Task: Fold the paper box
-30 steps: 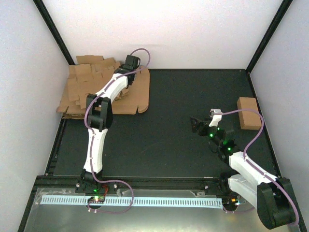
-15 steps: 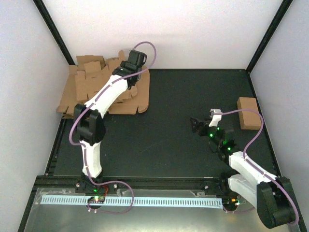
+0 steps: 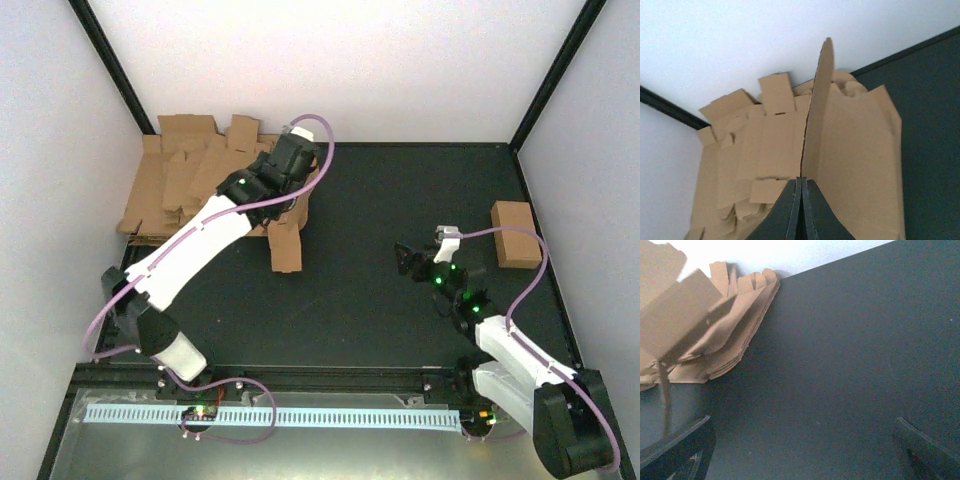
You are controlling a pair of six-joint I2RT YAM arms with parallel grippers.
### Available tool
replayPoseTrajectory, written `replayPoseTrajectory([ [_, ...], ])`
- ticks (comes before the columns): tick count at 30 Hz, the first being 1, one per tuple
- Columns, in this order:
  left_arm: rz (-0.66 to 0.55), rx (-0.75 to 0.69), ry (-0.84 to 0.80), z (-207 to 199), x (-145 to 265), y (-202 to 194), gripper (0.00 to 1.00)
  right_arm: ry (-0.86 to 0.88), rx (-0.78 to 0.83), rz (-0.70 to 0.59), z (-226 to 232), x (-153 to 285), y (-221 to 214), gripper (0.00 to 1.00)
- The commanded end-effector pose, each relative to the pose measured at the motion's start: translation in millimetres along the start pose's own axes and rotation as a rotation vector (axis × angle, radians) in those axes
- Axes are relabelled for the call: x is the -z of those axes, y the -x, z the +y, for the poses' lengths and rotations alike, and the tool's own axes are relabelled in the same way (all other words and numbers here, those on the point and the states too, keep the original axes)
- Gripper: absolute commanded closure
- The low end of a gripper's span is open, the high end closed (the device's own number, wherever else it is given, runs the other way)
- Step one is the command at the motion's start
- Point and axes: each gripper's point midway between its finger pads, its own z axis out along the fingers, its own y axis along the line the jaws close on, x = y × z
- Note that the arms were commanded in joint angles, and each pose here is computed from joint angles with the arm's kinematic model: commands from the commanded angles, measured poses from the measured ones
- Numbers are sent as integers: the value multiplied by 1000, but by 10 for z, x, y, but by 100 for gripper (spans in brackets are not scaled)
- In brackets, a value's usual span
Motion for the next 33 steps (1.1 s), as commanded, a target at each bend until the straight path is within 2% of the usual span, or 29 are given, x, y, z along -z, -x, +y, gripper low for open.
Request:
replayPoseTrajectory([
  [1, -44, 42, 78, 463, 339, 29, 98, -7, 10, -1, 27, -21, 84, 1],
  [8, -154, 147, -353, 38, 895, 111, 98, -44, -6, 54, 62, 19, 189, 1],
  [13, -101, 191, -618, -423, 1105, -81, 98, -87, -25, 88, 83, 153, 270, 1],
  [18, -65, 296, -911, -896, 1385, -254, 97, -154, -31, 100, 73, 357, 388, 1],
  [24, 43, 365, -1081, -1540, 1494, -570, 97, -271, -72, 153, -48, 570, 360, 1],
  [29, 75, 392, -1204, -2057, 1674, -720, 97, -308, -97, 214, -76, 668, 272, 1],
  [30, 71, 394, -1220, -2133, 1723, -712, 94, -320, -102, 218, -89, 683, 267, 0],
  [31, 68, 391, -1244, -2211, 1782, -709, 85, -332, -107, 220, -104, 700, 265, 0],
  [33, 57, 372, -1296, -2363, 1917, -683, 57, -359, -113, 216, -135, 739, 288, 1],
])
